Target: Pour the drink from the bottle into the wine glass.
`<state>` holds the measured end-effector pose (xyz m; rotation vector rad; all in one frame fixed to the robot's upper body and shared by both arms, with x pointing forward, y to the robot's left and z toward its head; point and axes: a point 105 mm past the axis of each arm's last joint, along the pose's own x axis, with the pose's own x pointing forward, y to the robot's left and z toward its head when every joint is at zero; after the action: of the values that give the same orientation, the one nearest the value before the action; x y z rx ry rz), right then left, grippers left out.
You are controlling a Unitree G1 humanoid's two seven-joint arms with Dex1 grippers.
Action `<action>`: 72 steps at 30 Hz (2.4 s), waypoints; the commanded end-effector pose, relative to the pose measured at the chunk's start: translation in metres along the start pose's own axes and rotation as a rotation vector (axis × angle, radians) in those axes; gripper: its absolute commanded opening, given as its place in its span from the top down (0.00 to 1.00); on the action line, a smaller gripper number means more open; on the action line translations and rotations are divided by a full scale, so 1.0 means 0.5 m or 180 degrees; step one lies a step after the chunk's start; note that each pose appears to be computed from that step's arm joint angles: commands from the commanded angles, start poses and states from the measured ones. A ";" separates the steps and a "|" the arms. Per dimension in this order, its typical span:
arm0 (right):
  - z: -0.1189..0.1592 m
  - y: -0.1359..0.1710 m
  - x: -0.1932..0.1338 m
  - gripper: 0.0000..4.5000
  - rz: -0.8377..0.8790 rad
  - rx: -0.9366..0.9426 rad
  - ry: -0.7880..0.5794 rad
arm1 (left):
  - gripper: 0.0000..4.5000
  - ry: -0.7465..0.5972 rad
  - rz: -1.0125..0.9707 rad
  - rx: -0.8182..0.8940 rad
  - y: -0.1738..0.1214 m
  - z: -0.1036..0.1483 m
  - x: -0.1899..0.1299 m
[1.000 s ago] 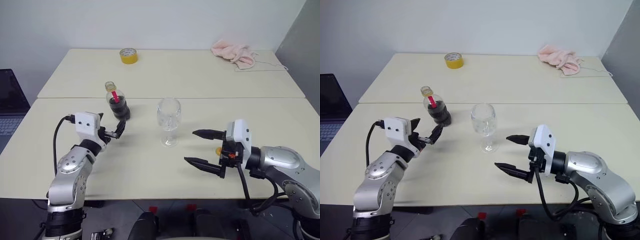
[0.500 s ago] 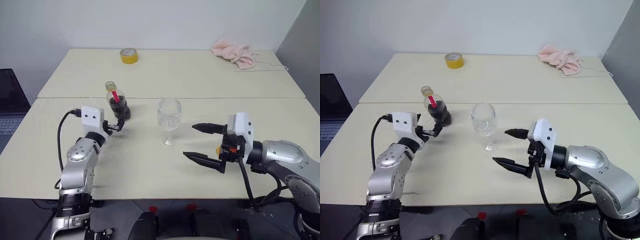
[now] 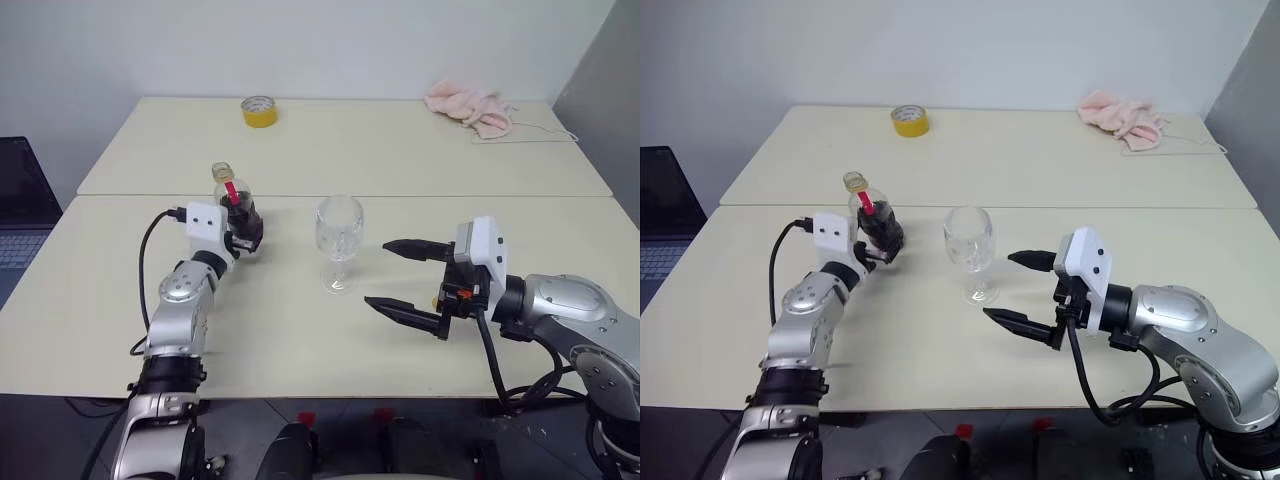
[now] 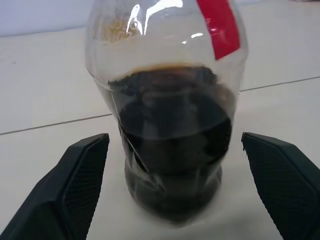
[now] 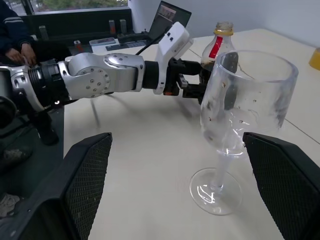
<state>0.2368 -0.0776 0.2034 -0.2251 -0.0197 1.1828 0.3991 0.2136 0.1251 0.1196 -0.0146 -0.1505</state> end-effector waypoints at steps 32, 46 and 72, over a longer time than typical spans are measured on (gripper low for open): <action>0.052 -0.008 -0.011 0.00 -0.0213 -0.0128 -0.0325 | 0.77 -0.0520 -0.0468 0.0266 -0.044 0.117 0.020; 0.067 -0.026 0.007 0.00 -0.0375 -0.0063 -0.0264 | 0.77 -0.0761 -0.1072 0.1289 -0.132 0.194 -0.001; 0.073 -0.046 0.043 0.00 -0.0479 -0.0136 -0.0267 | 0.78 -0.1561 -0.1151 0.2808 -0.144 0.262 0.000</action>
<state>0.2614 -0.0608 0.2290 -0.1957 -0.0787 1.0565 0.3894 0.1289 0.2218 0.9288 -0.4549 -0.5583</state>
